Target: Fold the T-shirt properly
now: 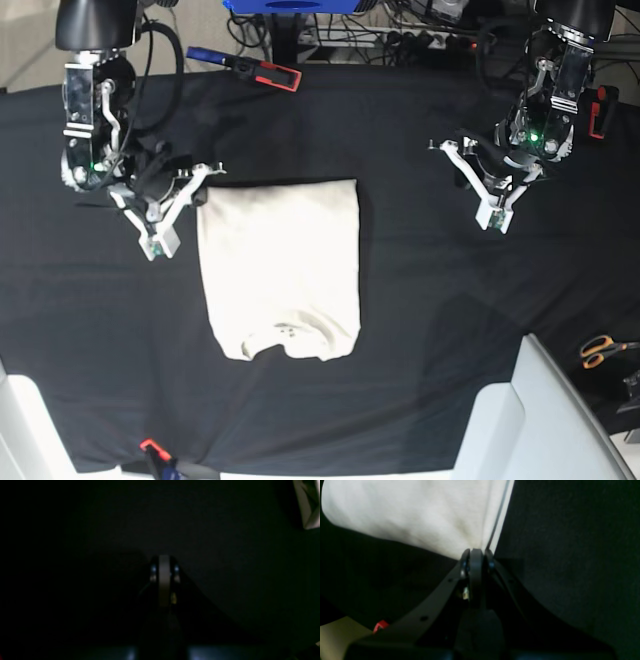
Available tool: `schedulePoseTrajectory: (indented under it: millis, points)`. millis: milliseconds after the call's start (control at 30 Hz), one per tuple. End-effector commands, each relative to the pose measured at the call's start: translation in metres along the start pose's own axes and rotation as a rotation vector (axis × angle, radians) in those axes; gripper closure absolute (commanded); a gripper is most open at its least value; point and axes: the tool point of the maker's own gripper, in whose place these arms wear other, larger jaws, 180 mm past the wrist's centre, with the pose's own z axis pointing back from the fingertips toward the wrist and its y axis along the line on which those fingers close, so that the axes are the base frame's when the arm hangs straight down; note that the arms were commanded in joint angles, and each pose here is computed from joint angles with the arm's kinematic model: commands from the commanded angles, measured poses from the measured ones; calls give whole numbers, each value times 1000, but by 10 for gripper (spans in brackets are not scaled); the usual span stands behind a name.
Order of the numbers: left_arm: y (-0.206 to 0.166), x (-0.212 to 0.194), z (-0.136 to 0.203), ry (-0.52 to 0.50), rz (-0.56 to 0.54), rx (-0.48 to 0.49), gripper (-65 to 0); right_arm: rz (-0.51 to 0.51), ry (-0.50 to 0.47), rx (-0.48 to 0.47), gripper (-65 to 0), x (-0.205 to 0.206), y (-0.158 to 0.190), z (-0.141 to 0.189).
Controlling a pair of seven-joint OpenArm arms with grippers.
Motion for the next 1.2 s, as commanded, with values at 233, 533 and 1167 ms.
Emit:
schedulePoseTrajectory:
  millis: [233, 533, 1167]
  points:
    - [7, 12, 3, -34, -6, 14, 0, -9, -13, 26, -15, -2, 19, 6]
    - [4, 21, 10, -66, -98, 50, 0, 25, -19, -87, -279, -7, -14, 18]
    - [-104, -109, 99, -58, -259, -143, 0, 109, 126, -401, -6, -150, -8, 129]
